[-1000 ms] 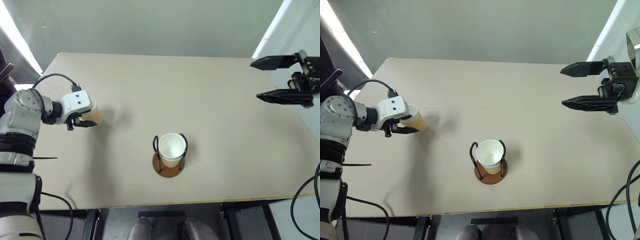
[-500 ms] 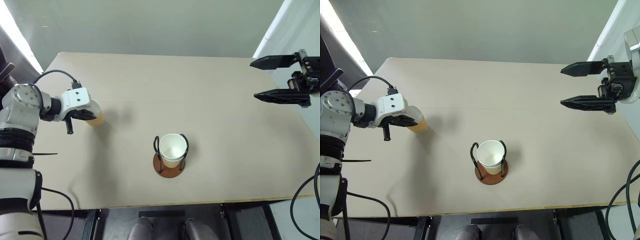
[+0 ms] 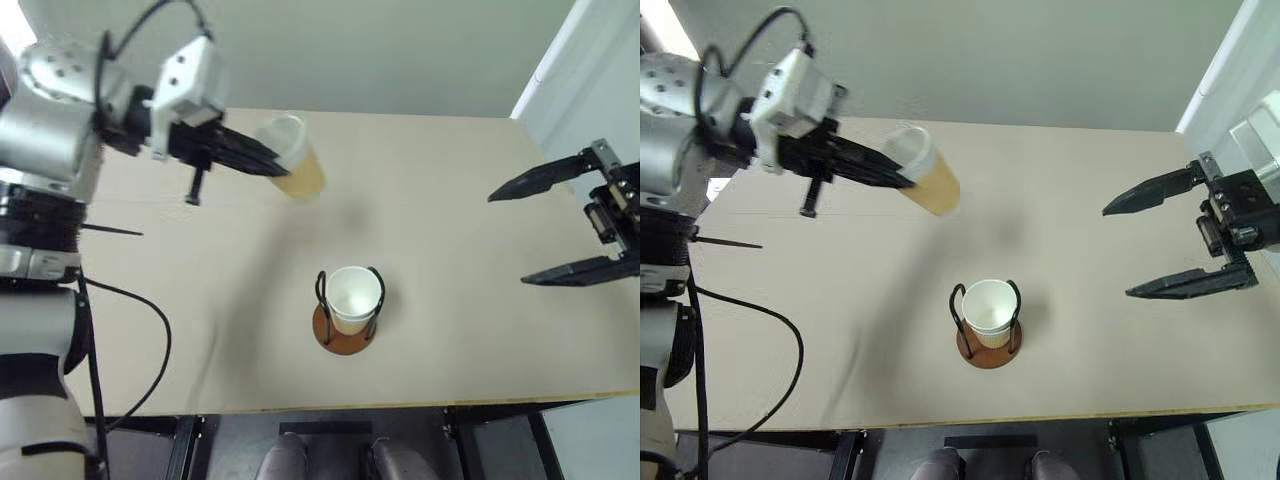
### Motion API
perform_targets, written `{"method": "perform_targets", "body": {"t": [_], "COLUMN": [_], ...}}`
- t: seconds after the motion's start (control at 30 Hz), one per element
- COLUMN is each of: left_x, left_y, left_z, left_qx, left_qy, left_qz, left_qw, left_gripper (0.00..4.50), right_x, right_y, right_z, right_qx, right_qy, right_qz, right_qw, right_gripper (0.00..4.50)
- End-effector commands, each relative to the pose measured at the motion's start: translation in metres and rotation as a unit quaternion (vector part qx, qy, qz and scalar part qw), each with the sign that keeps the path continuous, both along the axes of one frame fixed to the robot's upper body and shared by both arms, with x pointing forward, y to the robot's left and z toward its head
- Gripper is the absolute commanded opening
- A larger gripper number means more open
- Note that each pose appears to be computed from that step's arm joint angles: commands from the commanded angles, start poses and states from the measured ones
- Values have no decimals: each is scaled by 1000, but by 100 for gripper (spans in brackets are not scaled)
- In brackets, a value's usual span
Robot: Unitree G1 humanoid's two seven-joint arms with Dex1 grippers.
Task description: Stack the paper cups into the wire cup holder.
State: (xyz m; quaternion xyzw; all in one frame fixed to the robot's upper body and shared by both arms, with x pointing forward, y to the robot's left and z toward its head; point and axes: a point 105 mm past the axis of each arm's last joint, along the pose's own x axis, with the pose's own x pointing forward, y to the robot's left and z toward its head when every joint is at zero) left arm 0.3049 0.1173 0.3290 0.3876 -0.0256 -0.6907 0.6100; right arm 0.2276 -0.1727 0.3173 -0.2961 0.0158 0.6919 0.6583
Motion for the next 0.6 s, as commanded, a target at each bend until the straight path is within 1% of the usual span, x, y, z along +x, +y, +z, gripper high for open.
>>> {"method": "perform_targets", "body": {"t": [0.03, 0.13, 0.23, 0.37, 0.43, 0.6], "left_x": [-25, -27, -38, -54, -59, -56], "left_y": [-15, -27, -36, -43, -44, -45], "left_z": [6, 7, 6, -10, -19, -34], "left_qx": [24, 30, 33, 62, 82, 112], "left_qy": [5, 3, 14, 36, 41, 38], "left_qz": [-83, -109, -147, -191, -203, -210], "left_qw": [996, 994, 988, 979, 975, 970], "left_gripper": [4, 4, 4, 4, 4, 4], "right_x": [-4, -4, -4, -5, -5, -5], "right_y": [-2, -3, -3, -2, -2, -1], "right_z": [10, 9, 8, 7, 7, 6], "right_qx": [2, -2, -5, -6, -7, -7], "right_qy": [-25, -26, -26, -27, -28, -32], "right_qz": [-8, -12, -14, -16, -19, -22], "right_qw": [1000, 1000, 1000, 999, 999, 999], "right_gripper": [450, 450, 450, 450, 450, 450]}}
